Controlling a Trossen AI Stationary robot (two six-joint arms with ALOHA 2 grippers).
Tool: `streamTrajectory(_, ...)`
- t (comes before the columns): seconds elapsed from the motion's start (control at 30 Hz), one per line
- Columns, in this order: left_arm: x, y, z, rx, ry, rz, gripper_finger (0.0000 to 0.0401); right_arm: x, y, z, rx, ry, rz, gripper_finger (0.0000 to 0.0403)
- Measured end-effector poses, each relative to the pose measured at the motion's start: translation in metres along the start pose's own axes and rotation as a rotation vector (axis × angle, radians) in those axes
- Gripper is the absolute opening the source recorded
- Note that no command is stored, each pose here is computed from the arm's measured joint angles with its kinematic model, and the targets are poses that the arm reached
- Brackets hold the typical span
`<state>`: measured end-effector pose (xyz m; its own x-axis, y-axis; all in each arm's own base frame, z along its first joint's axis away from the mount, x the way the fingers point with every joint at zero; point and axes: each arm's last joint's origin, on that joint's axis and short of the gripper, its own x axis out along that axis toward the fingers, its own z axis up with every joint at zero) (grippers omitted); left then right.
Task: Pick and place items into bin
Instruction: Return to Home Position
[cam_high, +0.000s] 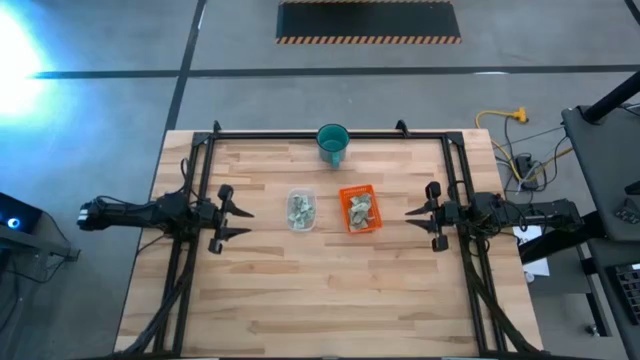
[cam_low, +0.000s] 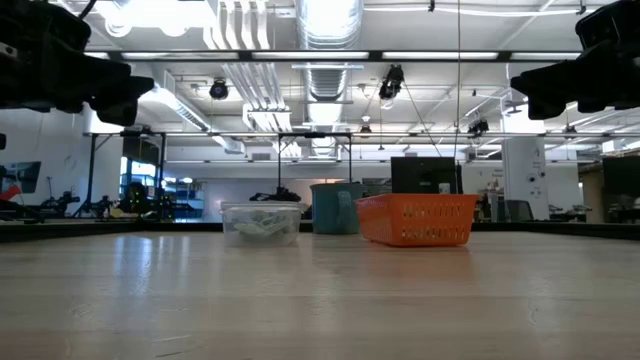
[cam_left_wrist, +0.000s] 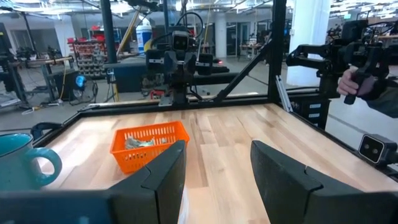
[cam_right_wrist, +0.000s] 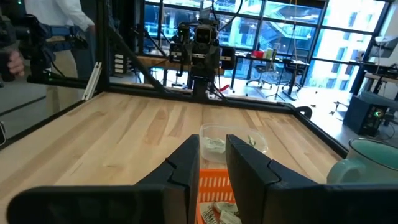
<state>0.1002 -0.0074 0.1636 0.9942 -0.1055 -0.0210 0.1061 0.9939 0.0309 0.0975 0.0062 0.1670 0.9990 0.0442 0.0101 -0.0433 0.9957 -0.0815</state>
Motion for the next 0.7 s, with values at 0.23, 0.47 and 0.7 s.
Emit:
streamTrajectory(0.23,0.0004,0.0000,-0.0006,0.000,0.007,-0.001,0.0165,0.0000,0.0000,0.0001,0.001,-0.001,0.000,0.0068)
streamTrajectory(0.47,0.0005,0.0000,-0.0007,0.000,0.009,-0.001,0.0165,0.0000,0.0000,0.0001,0.004,-0.001,0.000,0.0068)
streamTrajectory(0.7,0.0005,0.0000,-0.0007,-0.015,0.008,-0.001,0.0165,0.0000,0.0000,0.0001,0.021,-0.001,0.000,0.0068)
